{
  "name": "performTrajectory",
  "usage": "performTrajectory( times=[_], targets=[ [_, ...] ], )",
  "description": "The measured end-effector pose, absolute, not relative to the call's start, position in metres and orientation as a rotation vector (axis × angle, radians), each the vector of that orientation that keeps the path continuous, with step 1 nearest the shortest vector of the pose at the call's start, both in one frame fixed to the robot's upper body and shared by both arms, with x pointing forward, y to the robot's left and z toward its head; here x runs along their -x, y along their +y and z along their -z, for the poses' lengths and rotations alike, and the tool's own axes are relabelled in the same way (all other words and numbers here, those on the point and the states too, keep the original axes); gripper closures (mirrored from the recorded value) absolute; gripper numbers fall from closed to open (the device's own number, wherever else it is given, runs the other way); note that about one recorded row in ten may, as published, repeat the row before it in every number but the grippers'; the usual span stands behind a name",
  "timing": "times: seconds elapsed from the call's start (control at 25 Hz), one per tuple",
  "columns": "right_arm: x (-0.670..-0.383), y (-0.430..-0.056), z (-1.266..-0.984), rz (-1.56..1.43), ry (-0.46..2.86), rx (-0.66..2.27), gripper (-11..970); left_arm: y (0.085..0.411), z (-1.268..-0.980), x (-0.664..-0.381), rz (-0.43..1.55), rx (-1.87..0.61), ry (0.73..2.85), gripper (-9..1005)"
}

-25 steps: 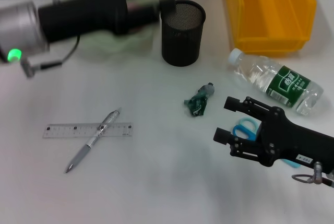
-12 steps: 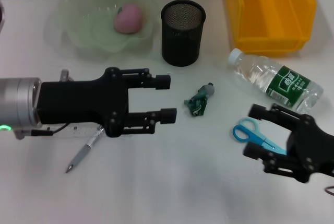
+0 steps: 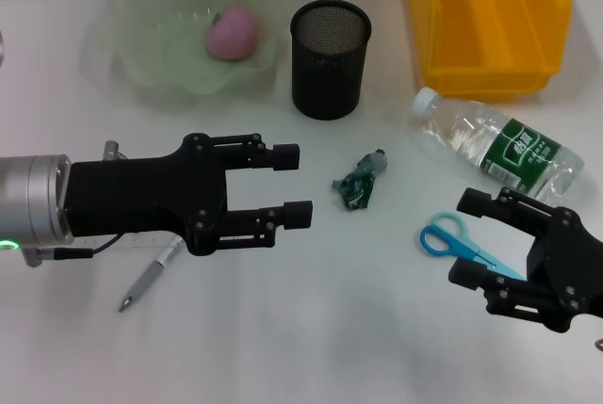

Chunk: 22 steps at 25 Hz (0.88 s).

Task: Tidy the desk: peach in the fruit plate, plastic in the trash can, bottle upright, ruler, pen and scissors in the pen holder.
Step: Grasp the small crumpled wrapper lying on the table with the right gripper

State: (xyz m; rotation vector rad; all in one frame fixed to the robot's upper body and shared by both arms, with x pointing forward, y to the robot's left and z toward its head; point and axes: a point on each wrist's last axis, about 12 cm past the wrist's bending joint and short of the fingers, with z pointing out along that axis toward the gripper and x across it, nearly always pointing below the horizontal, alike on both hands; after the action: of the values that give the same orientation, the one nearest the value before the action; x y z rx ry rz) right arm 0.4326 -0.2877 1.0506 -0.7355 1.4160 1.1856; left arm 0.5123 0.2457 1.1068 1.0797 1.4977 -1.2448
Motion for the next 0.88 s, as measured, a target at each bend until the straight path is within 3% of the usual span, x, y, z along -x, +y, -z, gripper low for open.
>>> performTrajectory(
  times=[0.88],
  targets=[
    [-0.4355,-0.2859,-1.0509,-1.182,1.415,0.733,136,0.2438,-1.1058,-0.5164,1.223,-1.067,1.509,330]
  ],
)
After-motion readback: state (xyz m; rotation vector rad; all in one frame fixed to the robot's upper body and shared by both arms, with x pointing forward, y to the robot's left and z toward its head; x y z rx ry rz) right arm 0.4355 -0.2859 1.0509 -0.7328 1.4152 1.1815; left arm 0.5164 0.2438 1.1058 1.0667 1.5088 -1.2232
